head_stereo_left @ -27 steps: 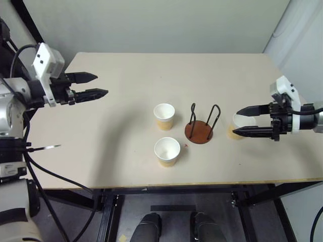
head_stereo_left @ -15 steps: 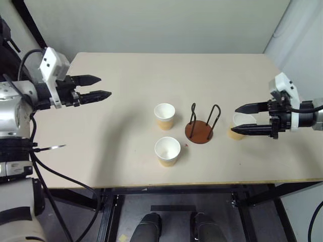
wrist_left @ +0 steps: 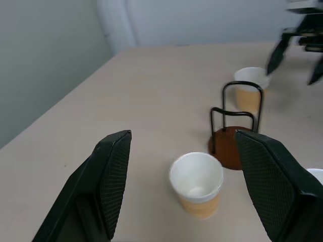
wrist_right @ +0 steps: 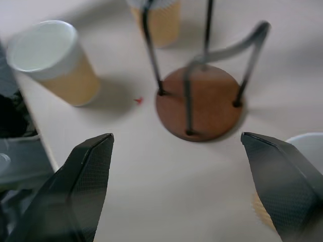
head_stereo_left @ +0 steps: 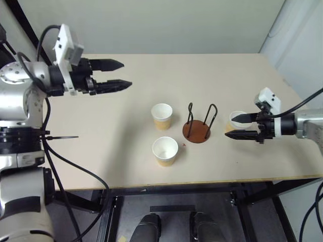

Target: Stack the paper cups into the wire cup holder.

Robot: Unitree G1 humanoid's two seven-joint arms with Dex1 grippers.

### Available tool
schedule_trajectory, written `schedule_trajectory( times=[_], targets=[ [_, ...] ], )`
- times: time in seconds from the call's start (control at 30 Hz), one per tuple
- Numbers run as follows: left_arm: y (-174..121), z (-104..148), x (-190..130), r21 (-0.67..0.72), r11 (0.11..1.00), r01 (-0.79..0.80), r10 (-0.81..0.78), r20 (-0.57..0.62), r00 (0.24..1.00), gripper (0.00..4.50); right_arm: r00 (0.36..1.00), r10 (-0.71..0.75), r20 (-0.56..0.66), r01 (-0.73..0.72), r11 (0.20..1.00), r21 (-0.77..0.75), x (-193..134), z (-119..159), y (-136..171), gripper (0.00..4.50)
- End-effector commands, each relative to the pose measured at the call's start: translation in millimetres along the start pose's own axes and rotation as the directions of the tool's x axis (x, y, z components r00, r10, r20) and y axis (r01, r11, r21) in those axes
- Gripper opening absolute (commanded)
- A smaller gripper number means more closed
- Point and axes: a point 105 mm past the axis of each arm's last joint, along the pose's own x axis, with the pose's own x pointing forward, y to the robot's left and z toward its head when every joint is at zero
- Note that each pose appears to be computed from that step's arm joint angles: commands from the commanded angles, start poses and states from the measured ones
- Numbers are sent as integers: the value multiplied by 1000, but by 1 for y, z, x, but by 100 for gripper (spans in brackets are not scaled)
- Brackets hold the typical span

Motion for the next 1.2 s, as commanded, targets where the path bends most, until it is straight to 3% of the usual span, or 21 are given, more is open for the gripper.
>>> schedule_trajectory(
  times=[0.03, 0.37, 0.97, 1.07, 1.2],
  targets=[
    [-7, 15, -9, 42, 999, 5, -6, 17, 1000, 347, 1000, -7, 15, 8, 997, -75, 3, 13, -2, 420],
    [-10, 13, -22, 20, 999, -43, 42, 22, 999, 347, 998, 22, 55, -14, 990, -141, 21, 33, -5, 420],
    [-16, 14, -43, 16, 999, -46, 47, -42, 998, 347, 999, 46, 22, -43, 989, -138, 48, 24, -7, 420],
    [-17, 14, -44, 16, 999, -45, 46, -49, 998, 350, 999, 35, 28, -31, 991, -132, 55, 25, -9, 360],
    [-17, 14, -45, 16, 999, -46, 47, -53, 997, 350, 999, 29, 40, -23, 990, -136, 62, 28, -10, 211]
  ],
)
